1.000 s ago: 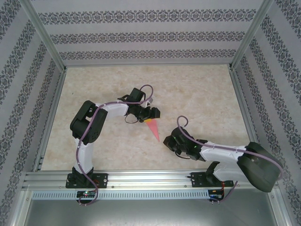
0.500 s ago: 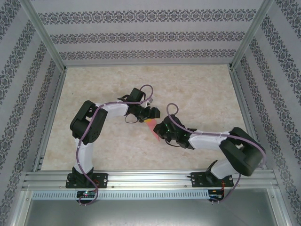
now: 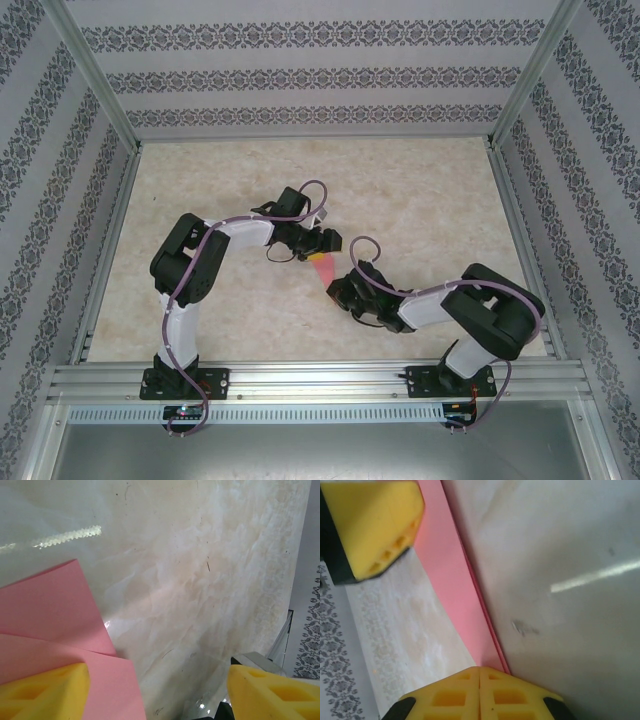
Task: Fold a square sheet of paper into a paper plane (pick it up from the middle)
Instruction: Fold the wing for the fifth time at the center of the table.
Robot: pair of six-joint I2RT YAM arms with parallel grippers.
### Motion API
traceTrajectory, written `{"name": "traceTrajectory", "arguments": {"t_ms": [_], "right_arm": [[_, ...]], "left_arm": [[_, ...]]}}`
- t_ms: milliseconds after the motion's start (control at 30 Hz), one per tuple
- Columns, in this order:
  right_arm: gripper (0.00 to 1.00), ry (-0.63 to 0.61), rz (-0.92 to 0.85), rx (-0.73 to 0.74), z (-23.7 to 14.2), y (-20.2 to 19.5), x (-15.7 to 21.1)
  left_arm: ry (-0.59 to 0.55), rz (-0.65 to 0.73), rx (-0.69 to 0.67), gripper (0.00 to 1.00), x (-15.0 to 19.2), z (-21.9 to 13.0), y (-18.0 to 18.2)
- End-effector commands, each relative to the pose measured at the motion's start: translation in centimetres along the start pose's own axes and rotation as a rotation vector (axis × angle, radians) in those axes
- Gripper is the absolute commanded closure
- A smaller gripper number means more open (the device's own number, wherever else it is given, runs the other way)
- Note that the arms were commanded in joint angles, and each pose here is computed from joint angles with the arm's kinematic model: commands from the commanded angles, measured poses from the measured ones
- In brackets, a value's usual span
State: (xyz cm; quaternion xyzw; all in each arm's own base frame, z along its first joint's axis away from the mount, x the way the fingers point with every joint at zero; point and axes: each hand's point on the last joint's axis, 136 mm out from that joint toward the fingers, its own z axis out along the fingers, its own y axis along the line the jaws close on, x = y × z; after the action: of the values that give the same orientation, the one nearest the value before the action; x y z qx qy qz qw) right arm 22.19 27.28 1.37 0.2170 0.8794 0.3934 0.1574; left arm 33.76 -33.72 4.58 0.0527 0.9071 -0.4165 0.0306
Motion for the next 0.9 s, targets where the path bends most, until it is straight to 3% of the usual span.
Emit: {"name": "traceTrajectory", "arguments": {"t_ms": [0, 333, 500, 700, 867], "right_arm": [[0.91, 0.077, -0.025, 0.233, -1.4, -6.0, 2.5], [0.87, -0.011, -0.106, 0.274, -4.8, -3.9, 0.6], [0.69, -0.172, -0.132, 0.291, -8.2, -3.8, -2.3], [0.48, -0.284, -0.127, 0.183, -10.2, -2.9, -4.5], [0.39, -0.311, -0.165, 0.147, -10.5, -2.0, -5.4]], "left_arm": [[0.026, -0.028, -0.099, 0.26, 0.7, 1.3, 3.7], [0.034, 0.014, -0.069, 0.25, 0.6, 0.7, 2.2], [0.003, 0.058, -0.093, 0.24, -0.3, -1.2, 0.4], [-0.114, 0.107, -0.276, 0.21, -1.2, -6.0, -1.9], [-0.174, 0.062, -0.576, 0.21, 0.4, -9.3, 0.2]]}}
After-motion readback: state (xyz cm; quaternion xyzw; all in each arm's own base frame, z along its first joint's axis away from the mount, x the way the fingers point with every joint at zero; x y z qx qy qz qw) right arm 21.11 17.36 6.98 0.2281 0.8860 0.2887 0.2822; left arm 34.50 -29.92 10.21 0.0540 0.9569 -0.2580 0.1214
